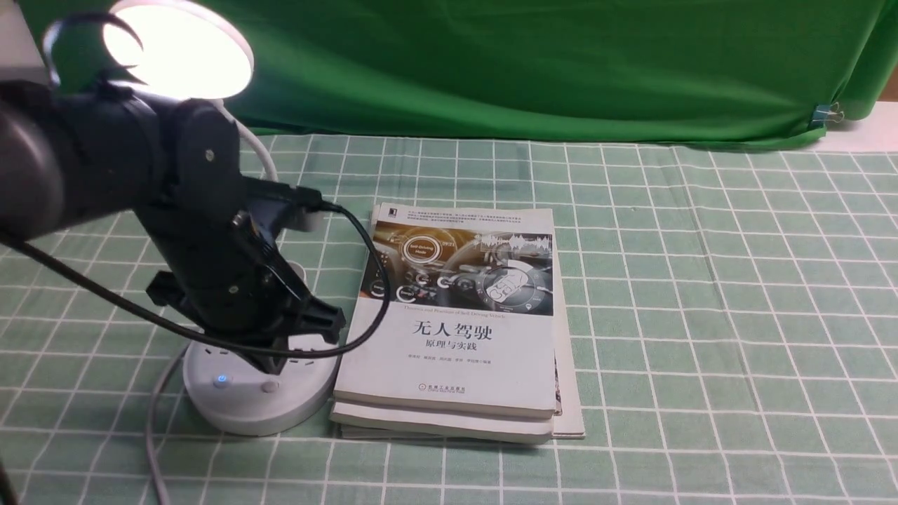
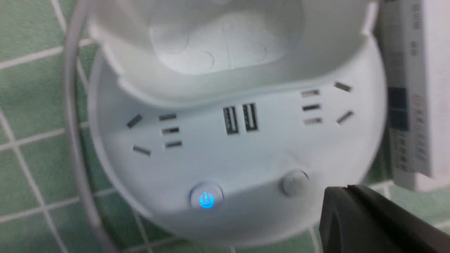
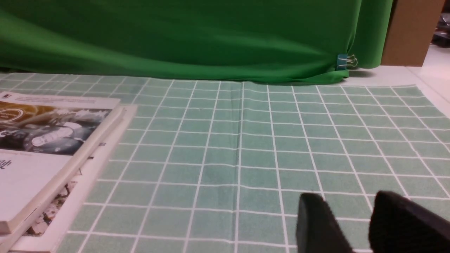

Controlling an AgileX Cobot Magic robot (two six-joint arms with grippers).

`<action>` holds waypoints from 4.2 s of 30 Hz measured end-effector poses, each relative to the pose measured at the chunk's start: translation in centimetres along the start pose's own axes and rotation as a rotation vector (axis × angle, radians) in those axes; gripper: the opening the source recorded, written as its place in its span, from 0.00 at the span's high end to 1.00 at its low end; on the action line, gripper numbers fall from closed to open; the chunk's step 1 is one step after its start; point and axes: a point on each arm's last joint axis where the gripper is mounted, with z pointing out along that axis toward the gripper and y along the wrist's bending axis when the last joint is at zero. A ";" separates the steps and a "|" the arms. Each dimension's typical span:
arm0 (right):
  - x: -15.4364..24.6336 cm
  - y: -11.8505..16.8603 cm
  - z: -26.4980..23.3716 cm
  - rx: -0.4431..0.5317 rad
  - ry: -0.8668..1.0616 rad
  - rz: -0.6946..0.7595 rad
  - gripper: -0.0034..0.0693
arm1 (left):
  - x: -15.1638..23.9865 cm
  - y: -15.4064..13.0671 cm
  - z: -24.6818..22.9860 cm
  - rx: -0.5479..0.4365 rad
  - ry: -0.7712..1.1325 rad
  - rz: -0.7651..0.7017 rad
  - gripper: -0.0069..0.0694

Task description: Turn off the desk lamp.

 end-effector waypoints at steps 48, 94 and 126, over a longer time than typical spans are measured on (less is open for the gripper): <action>0.0 0.0 0.0 0.000 0.000 0.000 0.62 | -0.3 0.2 0.6 -0.016 -0.009 0.012 0.91; 0.0 0.0 0.0 0.000 0.000 0.000 0.62 | 1.7 0.0 -1.6 -0.018 -0.124 0.012 0.91; 0.0 0.0 0.0 0.000 0.000 0.000 0.62 | 5.0 -0.6 -9.4 -0.013 -0.376 0.015 0.91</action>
